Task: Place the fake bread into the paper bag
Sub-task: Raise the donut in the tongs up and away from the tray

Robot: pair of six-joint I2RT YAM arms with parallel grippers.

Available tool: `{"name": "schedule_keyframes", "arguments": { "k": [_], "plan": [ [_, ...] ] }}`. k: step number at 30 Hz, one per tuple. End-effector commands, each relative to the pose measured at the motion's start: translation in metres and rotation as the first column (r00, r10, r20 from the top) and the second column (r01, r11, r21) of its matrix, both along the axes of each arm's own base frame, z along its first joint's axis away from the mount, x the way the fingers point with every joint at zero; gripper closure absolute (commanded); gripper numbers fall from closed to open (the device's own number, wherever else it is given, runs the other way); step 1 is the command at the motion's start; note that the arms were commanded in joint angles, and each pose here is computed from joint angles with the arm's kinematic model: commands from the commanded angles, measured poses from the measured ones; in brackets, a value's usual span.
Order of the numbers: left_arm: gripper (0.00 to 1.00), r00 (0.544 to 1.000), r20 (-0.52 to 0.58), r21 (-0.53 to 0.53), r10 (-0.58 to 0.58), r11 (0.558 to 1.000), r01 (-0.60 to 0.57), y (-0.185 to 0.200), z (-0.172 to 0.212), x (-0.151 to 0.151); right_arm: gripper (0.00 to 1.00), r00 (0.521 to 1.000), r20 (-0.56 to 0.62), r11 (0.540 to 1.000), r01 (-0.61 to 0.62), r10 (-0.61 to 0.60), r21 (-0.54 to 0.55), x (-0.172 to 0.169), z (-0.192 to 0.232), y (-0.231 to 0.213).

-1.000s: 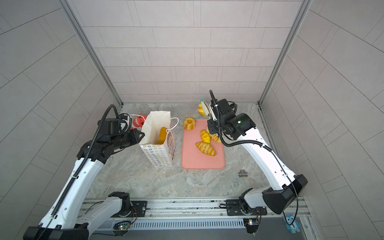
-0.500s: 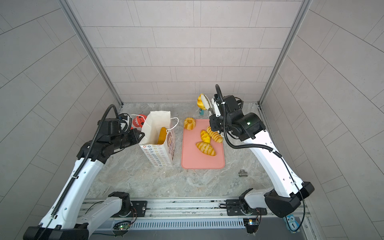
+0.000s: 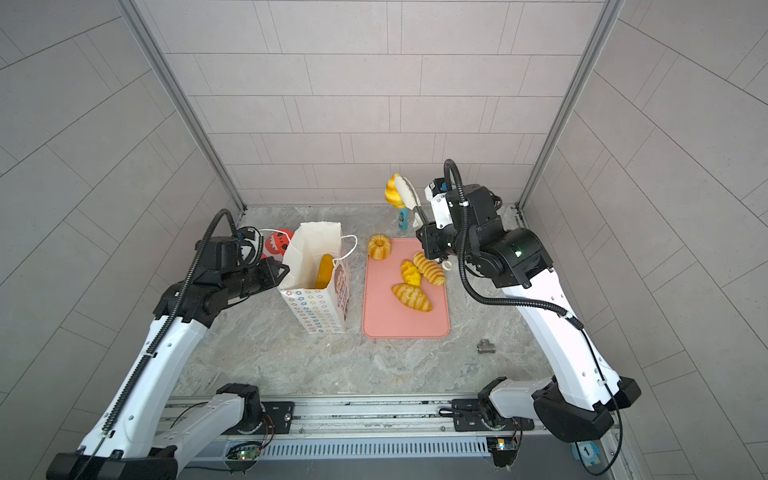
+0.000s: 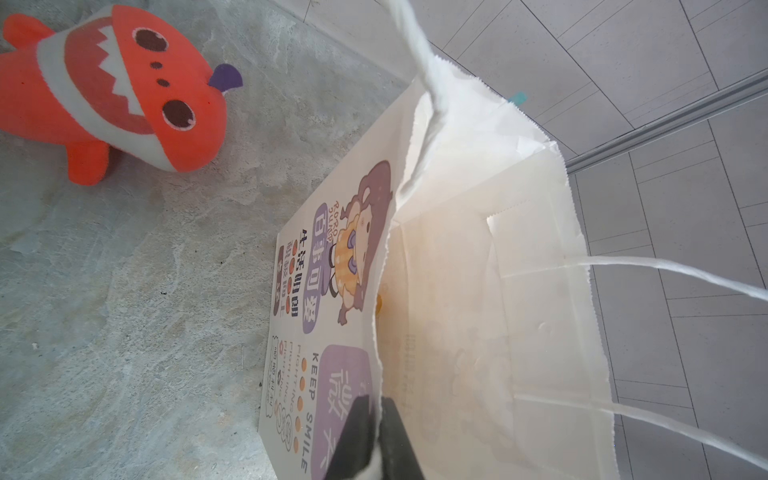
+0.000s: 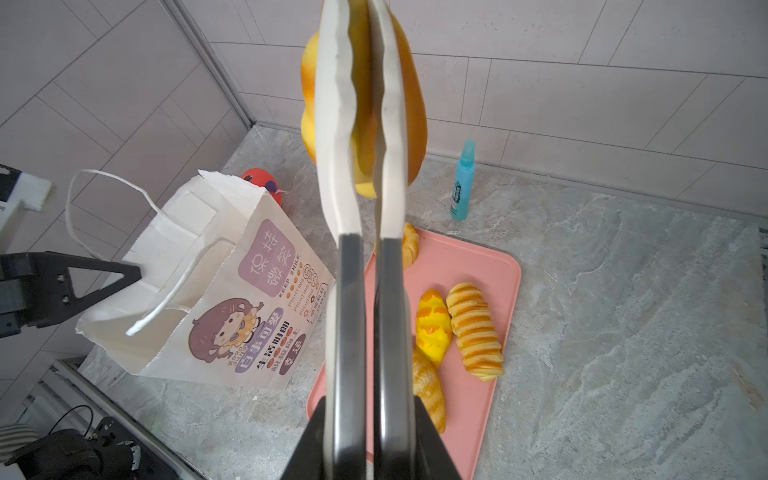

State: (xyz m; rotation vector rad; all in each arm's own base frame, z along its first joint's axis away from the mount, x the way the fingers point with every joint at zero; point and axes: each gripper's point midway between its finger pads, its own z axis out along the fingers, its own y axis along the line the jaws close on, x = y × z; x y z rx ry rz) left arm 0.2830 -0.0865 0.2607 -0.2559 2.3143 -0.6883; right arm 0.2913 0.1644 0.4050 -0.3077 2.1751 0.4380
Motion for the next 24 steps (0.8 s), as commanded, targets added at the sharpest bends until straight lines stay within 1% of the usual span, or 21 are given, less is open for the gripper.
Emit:
{"name": "schedule_keyframes", "arguments": {
  "k": [1,14,24],
  "plan": [
    [0.89,1.000,0.028,0.000,0.001,1.000,-0.001,0.001,0.010,-0.001,0.79,0.993,0.106,0.995,-0.058,0.049,0.085,-0.008,0.037,0.009],
    [0.88,1.000,0.026,-0.006,0.002,1.000,-0.002,0.000,0.011,0.001,0.80,0.977,0.117,0.966,-0.195,0.176,0.168,-0.019,0.048,0.047],
    [0.88,1.000,0.030,-0.009,0.002,1.000,-0.001,0.000,0.012,0.001,0.79,0.955,0.115,0.944,-0.289,0.273,0.157,-0.030,0.048,0.081]
  ]
}}
